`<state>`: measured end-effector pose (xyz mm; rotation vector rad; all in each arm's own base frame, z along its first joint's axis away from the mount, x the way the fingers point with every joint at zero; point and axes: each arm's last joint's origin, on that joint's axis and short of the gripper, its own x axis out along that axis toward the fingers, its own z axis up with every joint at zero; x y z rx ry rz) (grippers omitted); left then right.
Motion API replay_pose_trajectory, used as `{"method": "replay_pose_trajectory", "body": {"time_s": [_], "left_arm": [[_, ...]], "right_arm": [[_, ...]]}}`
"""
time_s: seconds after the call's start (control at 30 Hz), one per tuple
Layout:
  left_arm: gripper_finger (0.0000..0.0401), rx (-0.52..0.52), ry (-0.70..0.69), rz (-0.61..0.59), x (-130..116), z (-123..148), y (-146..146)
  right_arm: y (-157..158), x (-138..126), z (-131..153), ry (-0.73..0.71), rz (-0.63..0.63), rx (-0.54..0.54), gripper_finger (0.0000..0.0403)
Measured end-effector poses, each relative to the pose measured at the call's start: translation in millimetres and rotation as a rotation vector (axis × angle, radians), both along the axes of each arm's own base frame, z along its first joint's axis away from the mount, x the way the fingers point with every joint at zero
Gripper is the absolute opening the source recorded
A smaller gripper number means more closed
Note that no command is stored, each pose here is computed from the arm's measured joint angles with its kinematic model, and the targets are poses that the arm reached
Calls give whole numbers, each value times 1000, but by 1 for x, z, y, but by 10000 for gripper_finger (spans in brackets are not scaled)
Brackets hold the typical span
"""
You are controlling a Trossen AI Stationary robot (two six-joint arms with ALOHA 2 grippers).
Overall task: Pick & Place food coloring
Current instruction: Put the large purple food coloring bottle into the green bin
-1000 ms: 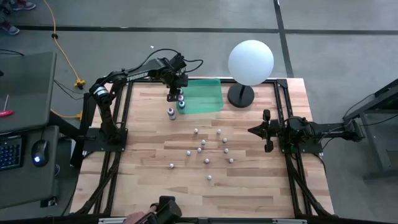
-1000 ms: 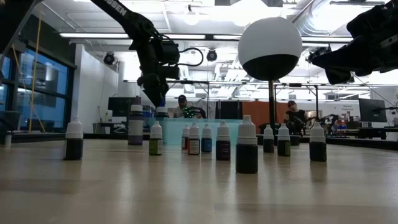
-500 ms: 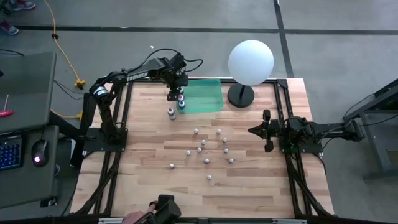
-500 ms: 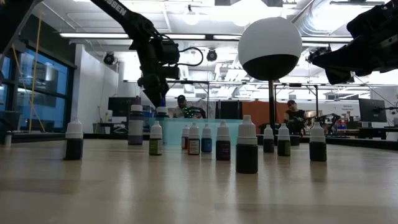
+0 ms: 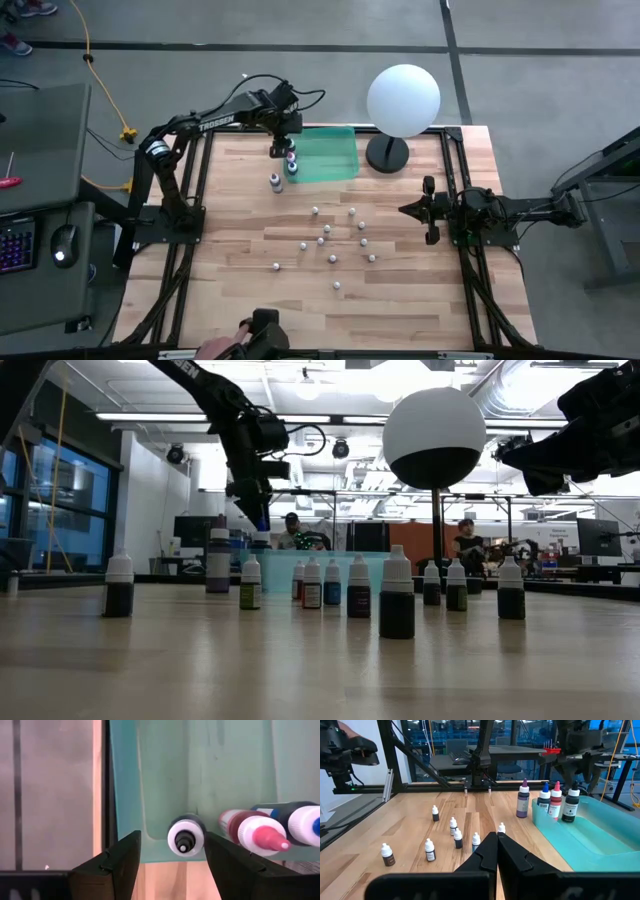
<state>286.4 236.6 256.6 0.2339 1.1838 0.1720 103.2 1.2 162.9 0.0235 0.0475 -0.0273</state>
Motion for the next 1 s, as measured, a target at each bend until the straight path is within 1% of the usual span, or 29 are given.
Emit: {"method": "replay_pose_trajectory", "body": {"time_s": [0.1,0.17,0.23,0.33,0.43,0.5,0.57,0.67,0.8,0.93,1.0], "left_arm": [[214,37,7,21,-3,6,-1],[214,57,-5,62,-6,14,-3],[214,42,-35,96,-10,23,-7],[214,-39,-87,132,-24,38,-15],[214,-149,-150,147,-37,55,-28],[214,-213,-159,154,-48,63,-36],[214,-251,-160,148,-58,73,-46],[214,-318,-124,132,-69,79,-61],[214,-385,-56,91,-73,81,-79],[214,-371,-6,62,-69,82,-94],[214,-335,9,59,-64,82,-99]], "right_arm": [[0,0,0,0,0,0,0],[0,0,0,0,0,0,0],[0,0,0,0,0,0,0],[0,0,0,0,0,0,0],[0,0,0,0,0,0,0],[0,0,0,0,0,0,0],[0,0,0,0,0,0,0],[0,0,0,0,0,0,0],[0,0,0,0,0,0,0],[0,0,0,0,0,0,0],[0,0,0,0,0,0,0]]}}
